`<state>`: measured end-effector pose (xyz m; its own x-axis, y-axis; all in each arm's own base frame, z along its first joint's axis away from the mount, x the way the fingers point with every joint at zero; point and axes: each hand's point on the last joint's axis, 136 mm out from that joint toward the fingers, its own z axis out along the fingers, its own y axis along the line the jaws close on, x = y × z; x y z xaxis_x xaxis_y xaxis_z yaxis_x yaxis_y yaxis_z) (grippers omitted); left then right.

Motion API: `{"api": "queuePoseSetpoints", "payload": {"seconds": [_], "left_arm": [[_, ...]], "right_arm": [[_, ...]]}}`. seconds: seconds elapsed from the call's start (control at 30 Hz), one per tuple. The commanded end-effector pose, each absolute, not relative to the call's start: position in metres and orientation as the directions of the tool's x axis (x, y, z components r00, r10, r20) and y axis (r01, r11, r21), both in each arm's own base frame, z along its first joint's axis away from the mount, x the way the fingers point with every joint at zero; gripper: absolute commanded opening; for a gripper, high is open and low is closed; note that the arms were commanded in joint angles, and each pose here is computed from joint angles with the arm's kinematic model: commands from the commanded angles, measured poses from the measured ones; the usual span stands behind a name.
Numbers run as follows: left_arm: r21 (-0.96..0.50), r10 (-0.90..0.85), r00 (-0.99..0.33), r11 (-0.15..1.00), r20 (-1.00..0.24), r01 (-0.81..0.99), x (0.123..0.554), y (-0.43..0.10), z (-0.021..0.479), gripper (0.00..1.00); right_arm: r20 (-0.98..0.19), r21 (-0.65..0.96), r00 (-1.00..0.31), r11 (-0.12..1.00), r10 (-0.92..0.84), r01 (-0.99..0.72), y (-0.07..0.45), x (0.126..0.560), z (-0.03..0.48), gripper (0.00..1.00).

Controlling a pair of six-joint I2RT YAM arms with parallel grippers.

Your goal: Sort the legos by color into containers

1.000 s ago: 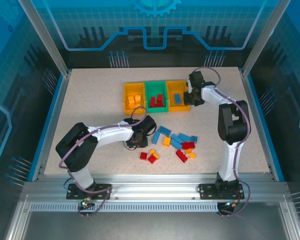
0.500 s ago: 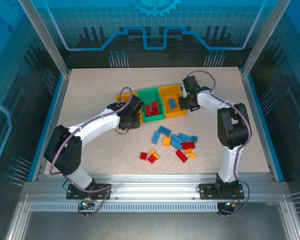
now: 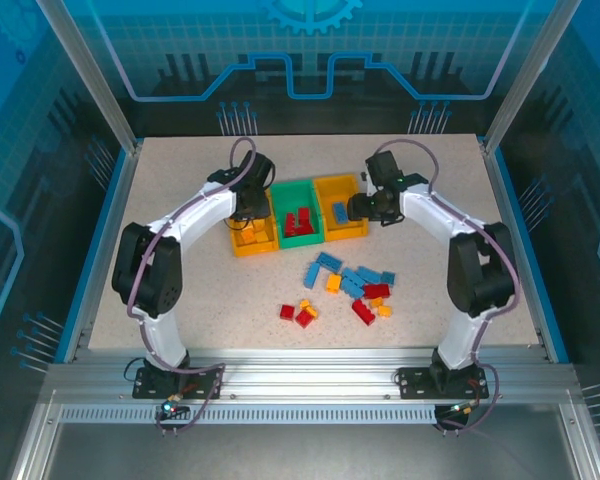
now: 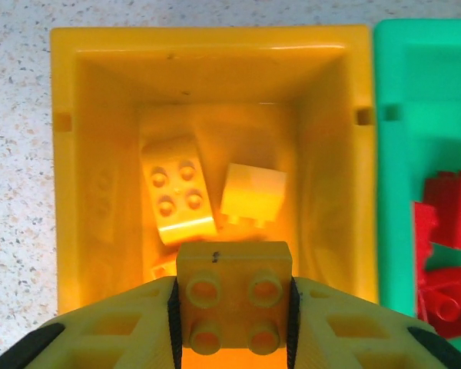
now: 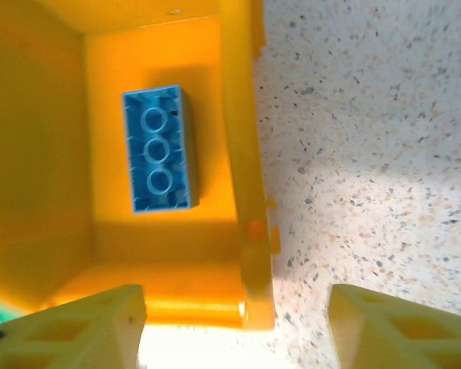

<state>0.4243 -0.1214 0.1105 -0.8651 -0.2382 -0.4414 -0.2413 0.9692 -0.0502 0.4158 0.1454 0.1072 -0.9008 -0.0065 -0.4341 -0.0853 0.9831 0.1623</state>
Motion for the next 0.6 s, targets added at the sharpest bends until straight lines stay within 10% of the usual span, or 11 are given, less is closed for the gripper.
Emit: {"api": "queuePoseSetpoints", "payload": {"seconds": [0.0, 0.57], "left_arm": [[-0.031, -0.221, -0.871, 0.972, -0.438, -0.231, 0.426, -0.114, 0.104, 0.38], [-0.101, -0.235, -0.858, 0.972, -0.457, -0.212, 0.415, -0.118, 0.109, 0.65]], "right_arm": [[-0.405, 0.189, -0.914, 0.979, 0.007, -0.076, 0.147, 0.382, 0.120, 0.70], [-0.249, 0.071, -0.966, 0.996, 0.066, 0.050, 0.095, 0.284, 0.070, 0.66]]}}
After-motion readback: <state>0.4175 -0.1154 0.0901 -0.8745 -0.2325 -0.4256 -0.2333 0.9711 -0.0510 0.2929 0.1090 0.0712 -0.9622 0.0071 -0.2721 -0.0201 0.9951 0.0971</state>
